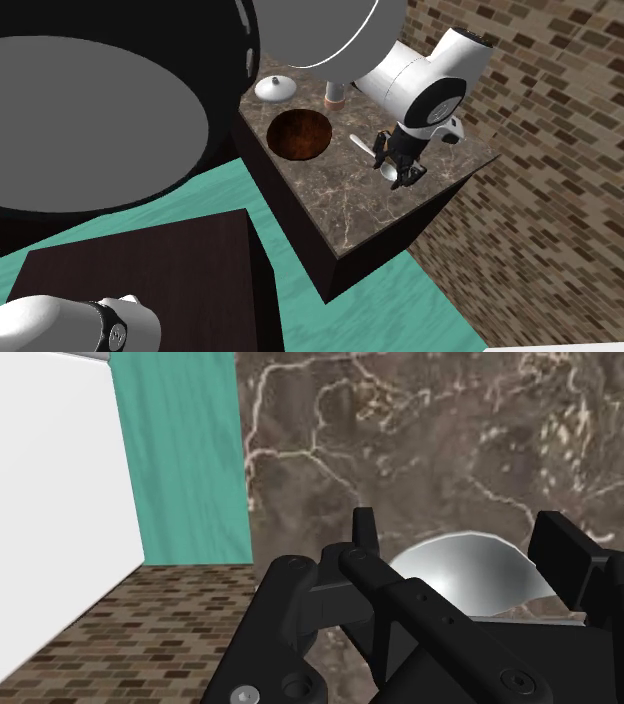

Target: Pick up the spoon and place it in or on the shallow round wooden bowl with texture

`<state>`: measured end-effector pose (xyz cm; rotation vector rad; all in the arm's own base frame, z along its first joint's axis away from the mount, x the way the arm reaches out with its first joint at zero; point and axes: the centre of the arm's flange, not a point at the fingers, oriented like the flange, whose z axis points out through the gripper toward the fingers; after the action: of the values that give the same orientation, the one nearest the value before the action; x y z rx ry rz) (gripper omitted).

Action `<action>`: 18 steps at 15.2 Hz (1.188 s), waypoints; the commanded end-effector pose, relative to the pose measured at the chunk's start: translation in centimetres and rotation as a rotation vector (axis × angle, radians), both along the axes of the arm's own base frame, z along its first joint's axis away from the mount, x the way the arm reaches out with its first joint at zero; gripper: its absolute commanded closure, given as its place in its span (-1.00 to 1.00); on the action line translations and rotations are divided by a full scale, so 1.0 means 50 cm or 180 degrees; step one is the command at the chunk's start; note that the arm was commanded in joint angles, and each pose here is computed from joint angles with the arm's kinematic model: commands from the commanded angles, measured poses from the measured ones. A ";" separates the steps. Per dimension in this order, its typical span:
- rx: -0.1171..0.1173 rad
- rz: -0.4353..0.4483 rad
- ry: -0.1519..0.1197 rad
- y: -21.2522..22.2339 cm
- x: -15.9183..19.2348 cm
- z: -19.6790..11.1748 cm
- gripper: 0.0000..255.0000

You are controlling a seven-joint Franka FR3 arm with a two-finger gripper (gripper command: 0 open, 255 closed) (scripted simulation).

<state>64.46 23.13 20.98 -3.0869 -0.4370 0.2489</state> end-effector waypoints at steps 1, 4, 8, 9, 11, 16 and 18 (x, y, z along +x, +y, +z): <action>0.0000 0.0000 0.0001 -0.001 0.001 0.022 1.00; 0.0000 0.0000 0.0001 -0.001 0.001 0.054 1.00; 0.0000 0.0000 0.0001 -0.001 0.001 0.096 1.00; 0.0000 0.0000 0.0001 -0.001 0.001 0.106 1.00; 0.0000 0.0000 0.0001 -0.001 0.001 0.128 1.00; 0.0000 0.0000 0.0001 0.016 -0.019 0.162 1.00; 0.0000 0.0000 0.0001 0.049 -0.060 0.164 1.00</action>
<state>62.40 24.81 29.05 -3.0867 -0.4370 0.2492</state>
